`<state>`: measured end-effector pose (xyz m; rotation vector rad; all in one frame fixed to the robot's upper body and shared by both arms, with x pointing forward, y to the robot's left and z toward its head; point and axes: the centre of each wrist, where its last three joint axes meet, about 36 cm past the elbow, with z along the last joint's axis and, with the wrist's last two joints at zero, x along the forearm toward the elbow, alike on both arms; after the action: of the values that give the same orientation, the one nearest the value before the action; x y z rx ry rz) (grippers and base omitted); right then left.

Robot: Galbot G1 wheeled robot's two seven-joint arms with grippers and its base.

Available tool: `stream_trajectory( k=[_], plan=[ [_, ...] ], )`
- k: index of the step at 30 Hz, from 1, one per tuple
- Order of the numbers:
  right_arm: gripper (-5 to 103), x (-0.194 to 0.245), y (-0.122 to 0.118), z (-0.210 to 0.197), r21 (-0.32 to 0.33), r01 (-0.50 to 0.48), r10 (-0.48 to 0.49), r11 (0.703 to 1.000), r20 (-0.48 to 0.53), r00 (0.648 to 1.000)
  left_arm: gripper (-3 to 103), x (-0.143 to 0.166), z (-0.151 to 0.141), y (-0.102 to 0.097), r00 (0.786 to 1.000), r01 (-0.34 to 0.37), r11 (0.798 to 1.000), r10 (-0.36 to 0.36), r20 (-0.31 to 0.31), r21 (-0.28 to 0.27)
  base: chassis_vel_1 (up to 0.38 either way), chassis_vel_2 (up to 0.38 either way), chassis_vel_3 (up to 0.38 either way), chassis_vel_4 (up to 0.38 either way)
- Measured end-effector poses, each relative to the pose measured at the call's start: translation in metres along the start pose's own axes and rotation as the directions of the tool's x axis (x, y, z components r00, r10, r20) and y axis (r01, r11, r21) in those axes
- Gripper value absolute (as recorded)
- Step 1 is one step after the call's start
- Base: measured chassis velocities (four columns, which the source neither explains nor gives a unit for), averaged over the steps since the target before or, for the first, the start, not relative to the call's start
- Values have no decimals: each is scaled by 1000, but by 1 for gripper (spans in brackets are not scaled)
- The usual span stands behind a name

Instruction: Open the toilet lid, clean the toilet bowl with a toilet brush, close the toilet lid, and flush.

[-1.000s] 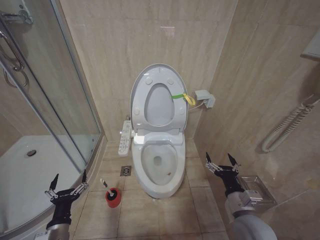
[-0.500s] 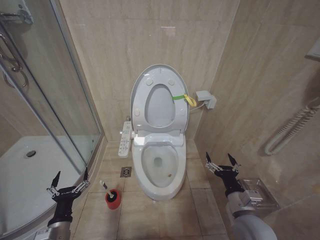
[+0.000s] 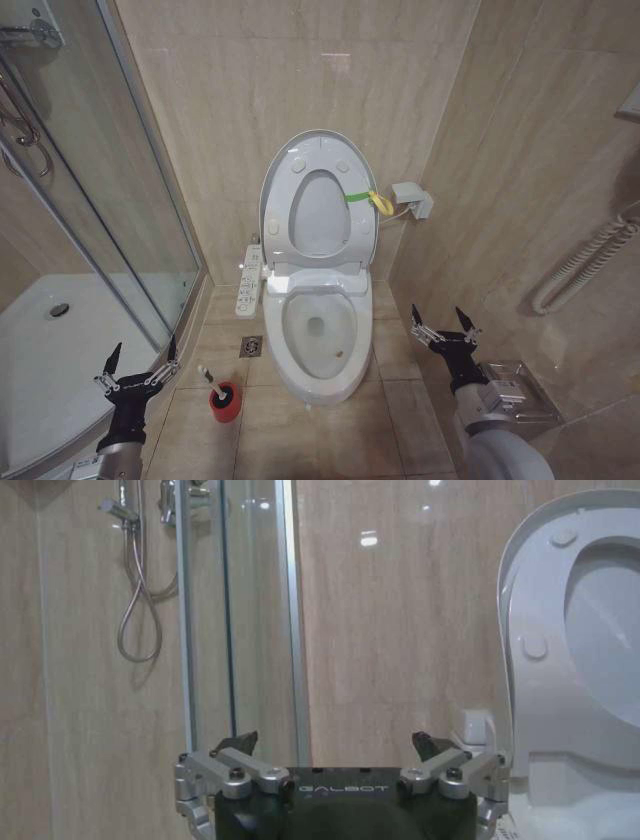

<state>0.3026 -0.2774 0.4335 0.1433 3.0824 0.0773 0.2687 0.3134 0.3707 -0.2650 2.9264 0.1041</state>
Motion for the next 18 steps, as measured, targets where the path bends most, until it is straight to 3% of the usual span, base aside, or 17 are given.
stream_trajectory(
  k=[10, 13, 18],
  plan=[
    [100, 0, 0, 0, 0, 0, 0, 1000, 1, 1000, 100, 0, 17, 0, 1000, 11, 1000, -11, -27, 5, -59, 67, 63, -55],
    [100, 0, 0, 0, 0, 0, 0, 1000, 0, 1000, 100, 2, 47, -3, 995, 34, 999, -31, -99, 32, 0, 0, 0, 0],
    [100, 0, 0, 0, 0, 0, 0, 1000, 0, 1000, 100, 7, 75, -8, 986, 41, 998, -33, -166, 43, 0, 0, 0, 0]
  ],
)
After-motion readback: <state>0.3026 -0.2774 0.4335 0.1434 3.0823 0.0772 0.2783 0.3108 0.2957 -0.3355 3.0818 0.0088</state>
